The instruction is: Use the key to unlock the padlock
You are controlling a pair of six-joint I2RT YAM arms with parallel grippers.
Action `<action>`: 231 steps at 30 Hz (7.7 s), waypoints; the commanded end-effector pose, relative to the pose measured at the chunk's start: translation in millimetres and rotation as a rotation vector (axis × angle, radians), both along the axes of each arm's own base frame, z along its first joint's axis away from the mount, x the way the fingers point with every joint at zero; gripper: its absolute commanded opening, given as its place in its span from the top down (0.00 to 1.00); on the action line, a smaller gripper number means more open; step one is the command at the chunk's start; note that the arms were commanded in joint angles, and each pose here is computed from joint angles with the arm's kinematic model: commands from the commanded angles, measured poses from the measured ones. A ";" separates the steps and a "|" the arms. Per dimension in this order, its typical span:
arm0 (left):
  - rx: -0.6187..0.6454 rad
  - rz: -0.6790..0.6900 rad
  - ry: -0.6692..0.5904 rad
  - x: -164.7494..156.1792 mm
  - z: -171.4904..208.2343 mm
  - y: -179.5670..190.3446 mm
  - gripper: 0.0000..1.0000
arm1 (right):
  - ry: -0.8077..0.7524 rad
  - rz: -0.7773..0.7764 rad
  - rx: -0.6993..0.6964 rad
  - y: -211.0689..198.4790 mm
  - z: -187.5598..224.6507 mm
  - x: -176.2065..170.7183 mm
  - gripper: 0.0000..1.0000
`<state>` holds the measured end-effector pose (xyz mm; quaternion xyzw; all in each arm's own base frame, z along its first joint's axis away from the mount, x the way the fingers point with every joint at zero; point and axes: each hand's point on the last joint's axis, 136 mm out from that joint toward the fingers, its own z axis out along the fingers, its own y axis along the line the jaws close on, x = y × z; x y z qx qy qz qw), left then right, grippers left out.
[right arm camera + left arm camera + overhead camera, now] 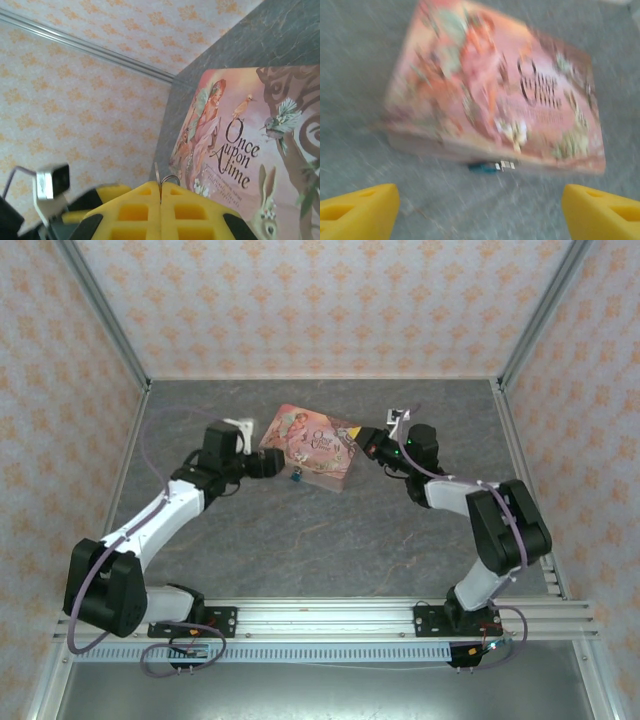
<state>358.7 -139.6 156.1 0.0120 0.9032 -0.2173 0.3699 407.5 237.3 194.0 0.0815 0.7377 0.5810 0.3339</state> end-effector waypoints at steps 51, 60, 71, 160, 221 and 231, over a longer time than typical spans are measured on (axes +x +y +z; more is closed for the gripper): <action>-0.053 -0.141 -0.078 38.3 -106.5 -65.6 0.42 | 0.199 0.056 -0.136 30.1 -83.7 18.1 1.00; -0.072 -0.152 -0.055 38.0 -112.5 -74.3 0.49 | 0.208 0.052 -0.145 28.9 -86.1 16.8 1.00; -0.100 -0.138 -0.053 40.0 -115.7 -78.8 0.58 | 0.207 0.060 -0.149 30.2 -86.0 15.1 1.00; -0.509 0.198 0.144 38.4 -51.2 -110.2 0.91 | -0.202 0.080 -0.176 3.8 -7.3 -29.3 1.00; -0.975 0.412 0.445 29.7 2.3 -149.3 0.98 | -0.273 0.081 -0.153 21.4 -59.0 -65.5 1.00; -0.976 0.409 0.446 29.1 2.9 -150.6 0.98 | -0.261 0.086 -0.153 24.1 -62.1 -63.9 1.00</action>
